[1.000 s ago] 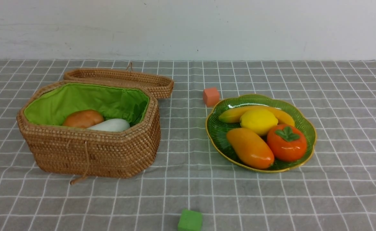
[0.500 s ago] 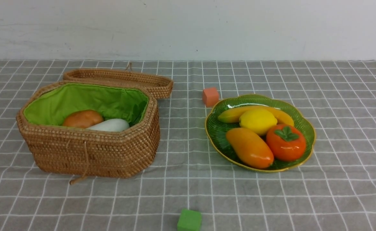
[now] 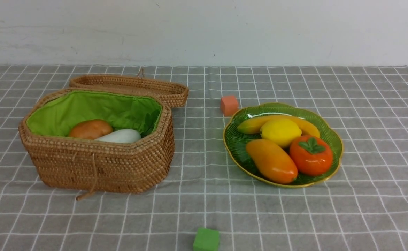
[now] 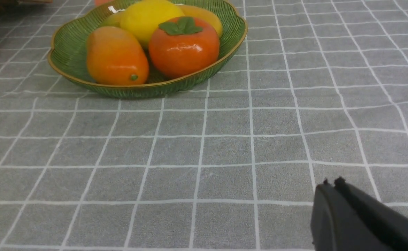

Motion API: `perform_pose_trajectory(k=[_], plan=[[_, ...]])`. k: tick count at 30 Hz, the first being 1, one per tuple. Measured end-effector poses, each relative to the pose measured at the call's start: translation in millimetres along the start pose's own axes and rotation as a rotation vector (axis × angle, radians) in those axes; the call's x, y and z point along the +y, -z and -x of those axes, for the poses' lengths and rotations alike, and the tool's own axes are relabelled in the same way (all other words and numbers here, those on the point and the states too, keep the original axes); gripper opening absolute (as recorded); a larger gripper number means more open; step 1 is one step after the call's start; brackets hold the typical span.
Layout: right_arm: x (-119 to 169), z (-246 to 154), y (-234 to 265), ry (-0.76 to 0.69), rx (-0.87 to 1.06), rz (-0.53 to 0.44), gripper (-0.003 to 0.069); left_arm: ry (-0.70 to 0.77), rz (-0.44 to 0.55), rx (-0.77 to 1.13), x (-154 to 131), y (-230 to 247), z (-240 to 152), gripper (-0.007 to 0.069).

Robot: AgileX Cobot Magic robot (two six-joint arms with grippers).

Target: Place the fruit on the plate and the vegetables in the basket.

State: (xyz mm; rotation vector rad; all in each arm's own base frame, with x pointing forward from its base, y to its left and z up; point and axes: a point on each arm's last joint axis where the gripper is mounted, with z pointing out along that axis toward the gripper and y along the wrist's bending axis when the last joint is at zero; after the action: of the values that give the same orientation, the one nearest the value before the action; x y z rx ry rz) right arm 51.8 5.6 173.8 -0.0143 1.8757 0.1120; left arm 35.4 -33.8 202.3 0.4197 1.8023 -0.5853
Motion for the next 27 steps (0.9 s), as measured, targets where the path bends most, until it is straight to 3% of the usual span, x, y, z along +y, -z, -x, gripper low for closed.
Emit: perform_pose_trajectory(k=[12,15,21,25,27], plan=[[0.0,0.1,0.0,0.000,-0.001,0.000,-0.0008,-0.002,0.001,-0.001,0.1,-0.1,-0.1,-0.0009],[0.0,0.1,0.0,0.000,-0.001,0.000,-0.0007,-0.042,0.045,-0.044,4.1,-1.2,1.4,-0.0010],[0.0,0.1,0.0,0.000,-0.001,0.000,-0.0002,0.072,0.377,-0.307,26.1,0.9,12.0,-0.0013],[0.0,0.1,0.0,0.001,-0.001,0.000,0.0000,0.177,0.483,-0.307,35.0,-0.8,0.2,-0.0013],[0.0,0.1,0.0,0.001,-0.001,0.000,0.0003,0.250,0.533,-0.191,38.3,-2.3,-13.2,-0.0013]])
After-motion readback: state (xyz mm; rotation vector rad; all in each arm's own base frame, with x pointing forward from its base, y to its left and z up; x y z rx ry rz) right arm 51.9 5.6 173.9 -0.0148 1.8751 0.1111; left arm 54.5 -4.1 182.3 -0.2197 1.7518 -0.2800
